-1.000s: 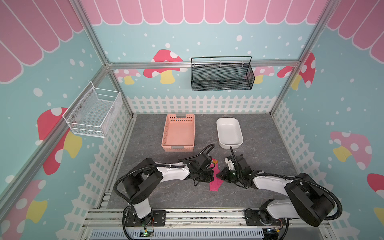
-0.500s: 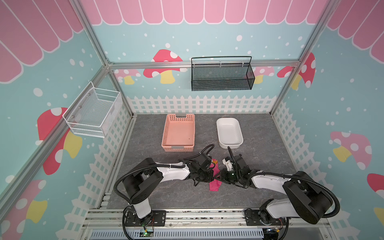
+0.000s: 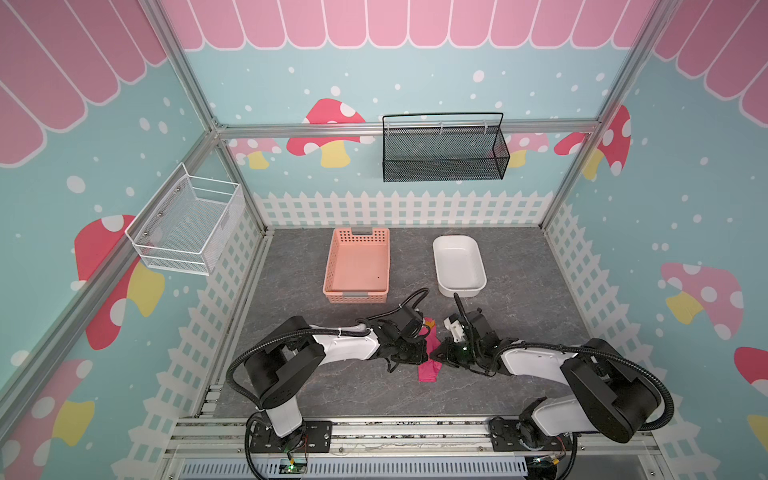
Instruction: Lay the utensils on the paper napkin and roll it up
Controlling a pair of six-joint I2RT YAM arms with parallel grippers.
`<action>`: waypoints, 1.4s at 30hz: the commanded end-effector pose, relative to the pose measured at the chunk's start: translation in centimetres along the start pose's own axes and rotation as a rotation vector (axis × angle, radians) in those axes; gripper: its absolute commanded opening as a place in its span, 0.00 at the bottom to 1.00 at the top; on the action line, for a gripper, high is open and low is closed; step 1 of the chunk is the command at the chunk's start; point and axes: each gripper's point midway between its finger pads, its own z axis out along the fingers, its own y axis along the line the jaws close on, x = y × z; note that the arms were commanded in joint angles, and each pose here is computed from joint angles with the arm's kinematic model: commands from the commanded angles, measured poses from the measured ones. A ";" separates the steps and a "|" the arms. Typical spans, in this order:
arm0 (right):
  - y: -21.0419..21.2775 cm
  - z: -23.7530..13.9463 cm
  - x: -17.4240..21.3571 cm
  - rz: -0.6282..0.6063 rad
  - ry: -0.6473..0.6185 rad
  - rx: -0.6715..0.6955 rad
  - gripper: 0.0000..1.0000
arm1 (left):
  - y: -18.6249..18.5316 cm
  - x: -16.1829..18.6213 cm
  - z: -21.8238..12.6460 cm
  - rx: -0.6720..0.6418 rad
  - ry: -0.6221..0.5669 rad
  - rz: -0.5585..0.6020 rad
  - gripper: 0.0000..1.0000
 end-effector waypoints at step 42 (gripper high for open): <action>2.6 -1.6 0.4 0.133 -0.007 -0.267 0.00 | 1.2 -0.3 0.0 0.403 -0.050 -0.319 0.46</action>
